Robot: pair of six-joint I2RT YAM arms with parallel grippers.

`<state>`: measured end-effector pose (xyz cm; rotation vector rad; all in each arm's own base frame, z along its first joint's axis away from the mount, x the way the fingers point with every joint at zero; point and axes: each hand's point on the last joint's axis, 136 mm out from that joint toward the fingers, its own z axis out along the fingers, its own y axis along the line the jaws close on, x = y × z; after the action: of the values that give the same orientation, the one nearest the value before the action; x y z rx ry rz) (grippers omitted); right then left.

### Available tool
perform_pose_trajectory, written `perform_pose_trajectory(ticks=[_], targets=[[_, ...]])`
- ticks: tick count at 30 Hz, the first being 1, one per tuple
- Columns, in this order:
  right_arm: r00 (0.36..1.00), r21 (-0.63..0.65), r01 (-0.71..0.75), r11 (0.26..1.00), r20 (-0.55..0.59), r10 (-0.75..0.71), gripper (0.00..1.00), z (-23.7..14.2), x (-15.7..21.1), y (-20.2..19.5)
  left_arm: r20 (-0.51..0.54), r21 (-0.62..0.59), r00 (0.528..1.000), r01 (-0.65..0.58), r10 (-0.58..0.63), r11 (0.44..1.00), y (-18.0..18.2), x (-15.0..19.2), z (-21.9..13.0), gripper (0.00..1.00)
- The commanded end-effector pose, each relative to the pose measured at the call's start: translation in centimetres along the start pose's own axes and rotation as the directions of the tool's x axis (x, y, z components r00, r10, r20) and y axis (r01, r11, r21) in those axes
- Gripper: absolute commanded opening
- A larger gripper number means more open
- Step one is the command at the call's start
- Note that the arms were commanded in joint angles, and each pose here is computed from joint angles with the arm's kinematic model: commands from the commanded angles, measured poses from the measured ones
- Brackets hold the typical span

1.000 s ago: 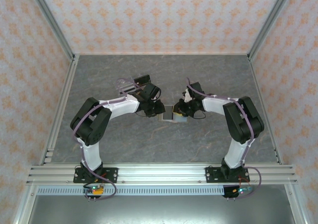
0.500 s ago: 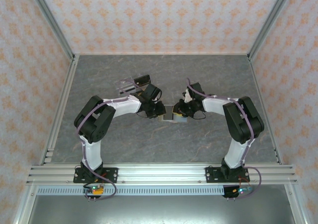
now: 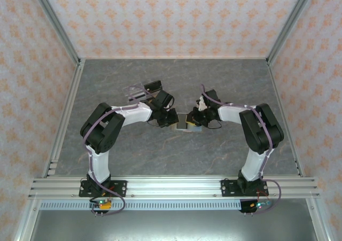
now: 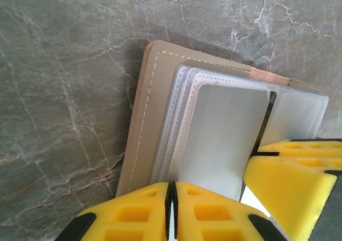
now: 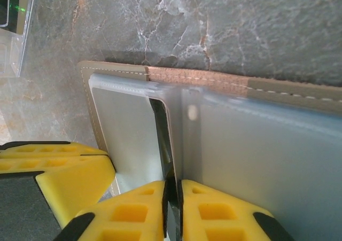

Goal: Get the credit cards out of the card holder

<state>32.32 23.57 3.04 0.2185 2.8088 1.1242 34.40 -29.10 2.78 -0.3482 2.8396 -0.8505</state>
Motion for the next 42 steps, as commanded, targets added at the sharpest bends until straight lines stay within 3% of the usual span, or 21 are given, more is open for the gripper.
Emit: perform_pose_trajectory(ticks=[1, 8, 18, 42], targets=[[1.000, -0.057, 0.003, 0.998, -0.019, -0.004, 0.12, 0.4, 0.4, 0.6, -0.044, -0.005, 0.999, 0.008, -0.008, 1.000, 0.3, 1.0, 1.2, 0.11], [1.000, -0.093, 0.013, 0.996, 0.002, -0.013, 0.00, -0.3, 0.2, 1.7, -0.017, -0.021, 1.000, 0.005, -0.005, 1.000, 0.5, 0.8, 0.3, 0.10], [1.000, -0.115, -0.025, 0.993, 0.001, 0.025, 0.00, -0.9, 0.7, 1.5, -0.009, -0.074, 1.000, 0.027, -0.028, 0.997, 2.6, 1.2, 0.2, 0.16], [0.997, -0.015, -0.071, 0.997, 0.039, 0.071, 0.00, -1.9, 1.4, -1.4, 0.041, -0.017, 0.999, -0.008, 0.009, 1.000, 0.9, 0.6, -2.4, 0.19]])
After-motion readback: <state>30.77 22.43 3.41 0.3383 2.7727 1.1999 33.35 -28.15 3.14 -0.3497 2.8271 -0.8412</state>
